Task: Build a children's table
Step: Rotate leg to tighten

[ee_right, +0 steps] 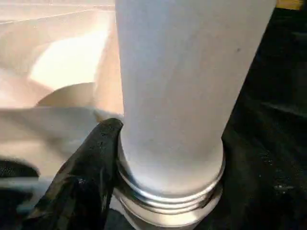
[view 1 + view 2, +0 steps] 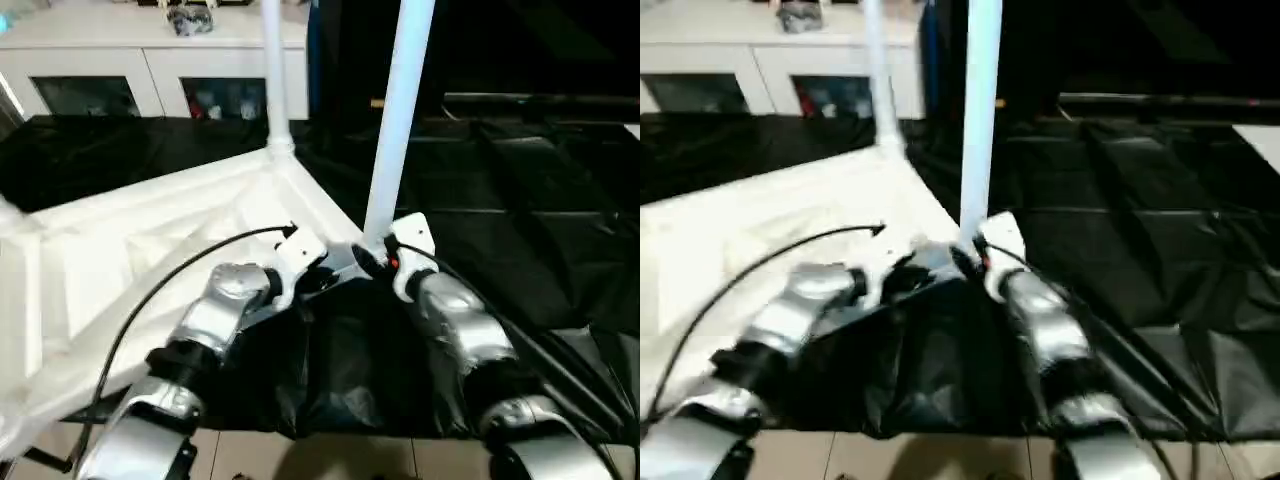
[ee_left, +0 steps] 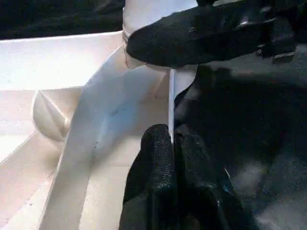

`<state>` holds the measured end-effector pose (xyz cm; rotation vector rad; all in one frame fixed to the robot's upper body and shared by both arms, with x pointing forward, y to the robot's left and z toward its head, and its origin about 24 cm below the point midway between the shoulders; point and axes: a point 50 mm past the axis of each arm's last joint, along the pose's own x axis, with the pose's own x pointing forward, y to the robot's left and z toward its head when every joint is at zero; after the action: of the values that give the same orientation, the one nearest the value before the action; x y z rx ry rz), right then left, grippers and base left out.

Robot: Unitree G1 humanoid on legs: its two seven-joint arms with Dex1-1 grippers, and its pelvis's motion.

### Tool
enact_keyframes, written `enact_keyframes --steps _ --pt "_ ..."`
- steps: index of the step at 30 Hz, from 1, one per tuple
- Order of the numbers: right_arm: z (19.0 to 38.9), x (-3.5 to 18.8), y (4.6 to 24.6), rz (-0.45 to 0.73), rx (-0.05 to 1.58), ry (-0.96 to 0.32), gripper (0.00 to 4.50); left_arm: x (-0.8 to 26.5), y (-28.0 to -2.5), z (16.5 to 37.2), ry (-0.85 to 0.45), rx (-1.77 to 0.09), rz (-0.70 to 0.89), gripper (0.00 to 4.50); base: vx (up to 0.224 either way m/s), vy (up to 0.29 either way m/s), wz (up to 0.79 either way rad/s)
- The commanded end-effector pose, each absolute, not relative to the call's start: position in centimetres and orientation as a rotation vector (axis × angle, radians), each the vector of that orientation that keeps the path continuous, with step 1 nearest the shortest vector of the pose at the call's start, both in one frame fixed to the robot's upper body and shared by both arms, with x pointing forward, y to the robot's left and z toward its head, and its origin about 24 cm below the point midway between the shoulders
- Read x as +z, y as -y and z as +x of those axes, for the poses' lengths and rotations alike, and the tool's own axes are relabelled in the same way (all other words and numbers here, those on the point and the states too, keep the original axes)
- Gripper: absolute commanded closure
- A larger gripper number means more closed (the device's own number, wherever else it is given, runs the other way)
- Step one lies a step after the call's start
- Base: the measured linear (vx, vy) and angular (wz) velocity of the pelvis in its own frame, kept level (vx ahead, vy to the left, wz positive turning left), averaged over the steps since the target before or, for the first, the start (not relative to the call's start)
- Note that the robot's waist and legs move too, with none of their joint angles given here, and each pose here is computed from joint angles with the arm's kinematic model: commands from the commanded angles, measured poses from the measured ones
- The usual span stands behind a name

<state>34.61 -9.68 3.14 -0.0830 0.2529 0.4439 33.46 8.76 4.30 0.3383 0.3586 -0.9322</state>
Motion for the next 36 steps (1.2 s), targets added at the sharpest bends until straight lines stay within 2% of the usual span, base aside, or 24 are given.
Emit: enact_keyframes --steps 1,2,3,4,5,8,11,17,26,27,29,32,36 --pt "34.3 3.1 6.5 -0.092 0.539 -0.244 1.78 6.7 -5.6 33.8 -0.222 -1.006 0.320 4.50 0.000 0.000 0.00" --pt "34.3 3.1 6.5 -0.091 0.539 -0.242 1.78 6.8 -5.6 33.7 -0.221 -1.008 0.320 4.50 0.000 0.000 0.00" --pt "34.4 3.2 6.5 -0.088 0.539 -0.236 1.22 6.8 -5.5 33.7 -0.220 -1.011 0.321 4.50 0.000 0.000 0.00" --pt "34.4 3.3 6.6 -0.056 0.555 -0.240 1.22 6.8 -5.7 33.6 -0.217 -1.037 0.327 4.50 0.000 0.000 0.00" --pt "34.4 3.3 6.8 -0.071 0.559 -0.237 1.02 6.8 -6.0 33.5 -0.214 -1.049 0.334 4.50 0.000 0.000 0.00" --pt "34.4 3.2 7.3 -0.097 0.568 -0.230 0.80 6.7 -6.3 33.3 -0.214 -1.078 0.335 4.50 0.000 0.000 0.00" --pt "34.3 3.3 8.4 -0.143 0.622 -0.212 0.80 6.5 -6.9 33.0 -0.223 -1.137 0.343 4.50 0.000 0.000 0.00" --pt "33.0 3.6 10.8 -0.240 0.872 -0.183 0.80 6.7 -8.5 32.2 -0.234 -1.285 0.366 4.50 0.000 0.000 0.00" --pt "30.4 4.6 12.9 -0.213 1.199 -0.218 0.80 6.9 -10.6 31.8 -0.258 -1.423 0.385 4.50 0.000 0.000 0.00" --pt "30.2 4.6 13.0 -0.210 1.221 -0.225 1.04 7.0 -10.7 31.9 -0.259 -1.428 0.382 4.50 0.000 0.000 0.00" --pt "29.6 4.6 13.1 -0.211 1.271 -0.243 1.04 7.1 -10.9 31.9 -0.259 -1.434 0.385 4.50 0.000 0.000 0.00" --pt "29.2 4.5 13.2 -0.227 1.321 -0.272 1.40 7.2 -11.2 31.9 -0.262 -1.444 0.400 4.50 0.000 0.000 0.00" --pt "29.1 4.4 13.0 -0.233 1.332 -0.289 1.65 6.9 -11.4 31.5 -0.273 -1.461 0.398 4.50 0.000 0.000 0.00"
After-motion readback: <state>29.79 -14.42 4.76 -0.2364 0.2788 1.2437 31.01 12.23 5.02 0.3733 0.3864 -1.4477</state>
